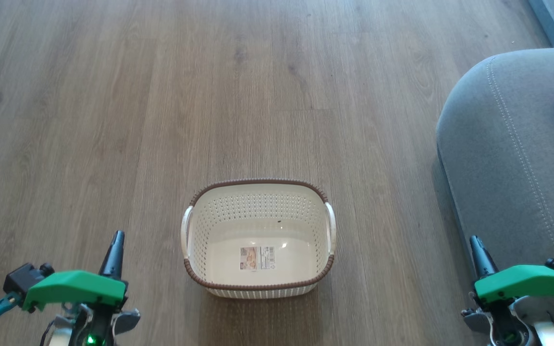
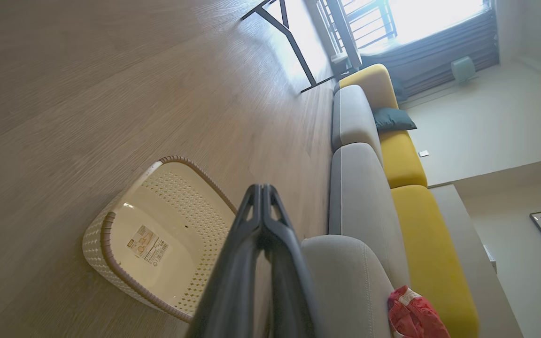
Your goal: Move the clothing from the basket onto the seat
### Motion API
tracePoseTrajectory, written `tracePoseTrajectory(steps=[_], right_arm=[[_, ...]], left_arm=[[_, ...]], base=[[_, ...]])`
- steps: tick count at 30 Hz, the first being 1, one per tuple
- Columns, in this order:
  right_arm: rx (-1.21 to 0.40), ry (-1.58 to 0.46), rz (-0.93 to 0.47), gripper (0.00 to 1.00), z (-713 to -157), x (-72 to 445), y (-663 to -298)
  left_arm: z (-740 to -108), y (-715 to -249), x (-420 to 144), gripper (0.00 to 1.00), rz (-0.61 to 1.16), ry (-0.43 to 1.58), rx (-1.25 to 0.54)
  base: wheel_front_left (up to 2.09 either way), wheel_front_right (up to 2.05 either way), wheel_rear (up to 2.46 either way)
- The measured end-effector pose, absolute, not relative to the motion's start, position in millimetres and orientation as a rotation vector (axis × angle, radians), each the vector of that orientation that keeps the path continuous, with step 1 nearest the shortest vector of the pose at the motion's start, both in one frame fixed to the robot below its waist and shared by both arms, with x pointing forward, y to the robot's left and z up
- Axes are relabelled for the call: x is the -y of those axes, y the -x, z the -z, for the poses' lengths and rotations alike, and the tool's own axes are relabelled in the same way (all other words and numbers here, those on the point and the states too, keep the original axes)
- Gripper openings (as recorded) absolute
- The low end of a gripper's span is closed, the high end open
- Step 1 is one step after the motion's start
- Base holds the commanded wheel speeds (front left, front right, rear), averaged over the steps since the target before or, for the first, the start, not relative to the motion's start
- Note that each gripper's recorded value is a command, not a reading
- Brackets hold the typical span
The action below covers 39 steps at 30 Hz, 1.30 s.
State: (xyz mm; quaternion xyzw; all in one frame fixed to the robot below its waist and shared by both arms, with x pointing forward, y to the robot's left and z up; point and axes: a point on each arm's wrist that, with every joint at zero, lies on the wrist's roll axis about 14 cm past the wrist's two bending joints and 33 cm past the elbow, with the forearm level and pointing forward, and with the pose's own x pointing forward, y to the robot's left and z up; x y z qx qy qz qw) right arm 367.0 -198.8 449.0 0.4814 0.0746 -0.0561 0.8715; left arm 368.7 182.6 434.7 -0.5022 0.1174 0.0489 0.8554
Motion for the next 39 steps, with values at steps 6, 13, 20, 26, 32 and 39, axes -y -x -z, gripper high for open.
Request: tracePoseTrajectory(steps=[6,13,20,26,32,39], right_arm=[[-0.152,-1.066,0.122,0.0,-450.3,200.0,-367.1],[-0.141,-1.161,0.124,0.0,-453.9,201.1,-367.6],[-0.125,-1.247,0.126,0.0,-457.9,202.5,-369.3],[-0.106,-1.318,0.12,0.0,-463.4,204.1,-372.0],[-0.094,-1.39,0.116,0.0,-466.6,205.1,-372.2],[-0.076,-1.479,0.111,0.0,-470.4,206.4,-372.4]], left_arm=[[-437.9,-369.6,-183.9,0.0,-0.111,1.116,-0.234],[-444.6,-371.2,-182.3,0.0,-0.099,1.202,-0.218],[-451.2,-372.7,-185.3,0.0,-0.099,1.278,-0.191],[-456.5,-373.7,-184.0,0.0,-0.088,1.343,-0.177],[-462.4,-374.7,-186.5,0.0,-0.087,1.413,-0.151],[-469.2,-375.6,-185.6,0.0,-0.066,1.485,-0.132]], base=[[0.0,0.0,0.0],[0.0,0.0,0.0],[0.0,0.0,0.0],[0.0,0.0,0.0],[0.0,0.0,0.0],[0.0,0.0,0.0]])
